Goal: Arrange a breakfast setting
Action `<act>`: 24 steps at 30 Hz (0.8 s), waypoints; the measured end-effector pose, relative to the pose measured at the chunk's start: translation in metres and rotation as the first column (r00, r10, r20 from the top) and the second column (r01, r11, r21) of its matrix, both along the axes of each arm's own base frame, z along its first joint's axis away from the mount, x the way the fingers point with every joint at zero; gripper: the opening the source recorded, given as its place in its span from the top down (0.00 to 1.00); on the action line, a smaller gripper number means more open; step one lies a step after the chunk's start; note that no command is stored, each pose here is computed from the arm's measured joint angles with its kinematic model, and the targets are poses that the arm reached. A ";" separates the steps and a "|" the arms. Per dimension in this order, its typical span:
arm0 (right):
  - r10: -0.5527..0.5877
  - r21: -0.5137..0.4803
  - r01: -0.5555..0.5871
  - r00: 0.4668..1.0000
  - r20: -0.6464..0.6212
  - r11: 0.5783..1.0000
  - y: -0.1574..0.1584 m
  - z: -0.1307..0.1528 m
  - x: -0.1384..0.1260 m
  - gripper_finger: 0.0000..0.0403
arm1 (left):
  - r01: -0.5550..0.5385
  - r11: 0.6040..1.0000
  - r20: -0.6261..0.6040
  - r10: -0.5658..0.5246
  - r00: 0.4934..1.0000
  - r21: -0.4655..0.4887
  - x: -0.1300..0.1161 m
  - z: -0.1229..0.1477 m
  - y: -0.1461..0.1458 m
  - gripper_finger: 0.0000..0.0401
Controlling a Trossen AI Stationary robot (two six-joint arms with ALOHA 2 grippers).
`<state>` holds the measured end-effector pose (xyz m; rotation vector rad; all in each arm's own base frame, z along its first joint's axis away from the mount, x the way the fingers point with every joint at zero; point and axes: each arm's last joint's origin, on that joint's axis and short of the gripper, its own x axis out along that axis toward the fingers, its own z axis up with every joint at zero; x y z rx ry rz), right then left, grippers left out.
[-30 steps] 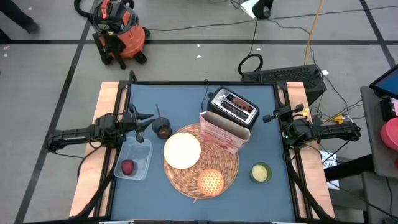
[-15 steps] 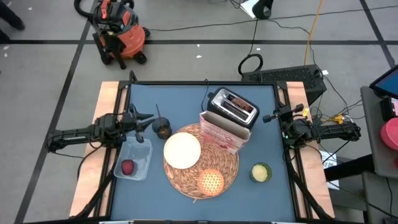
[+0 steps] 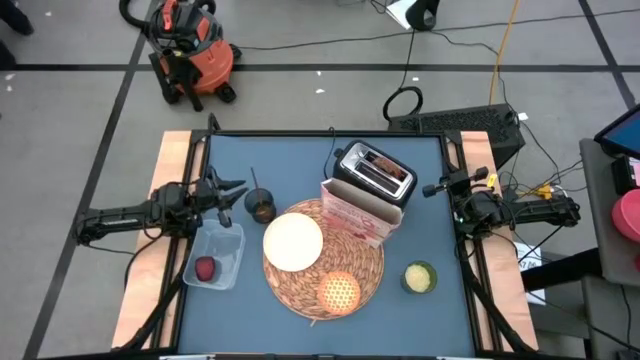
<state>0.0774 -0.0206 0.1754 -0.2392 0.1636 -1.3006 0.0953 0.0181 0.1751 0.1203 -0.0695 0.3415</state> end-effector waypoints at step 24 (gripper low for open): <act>0.000 0.000 0.000 1.000 0.000 1.000 0.000 0.000 0.000 1.00 | -0.013 0.972 0.126 0.043 0.991 -0.234 -0.001 0.004 0.001 0.74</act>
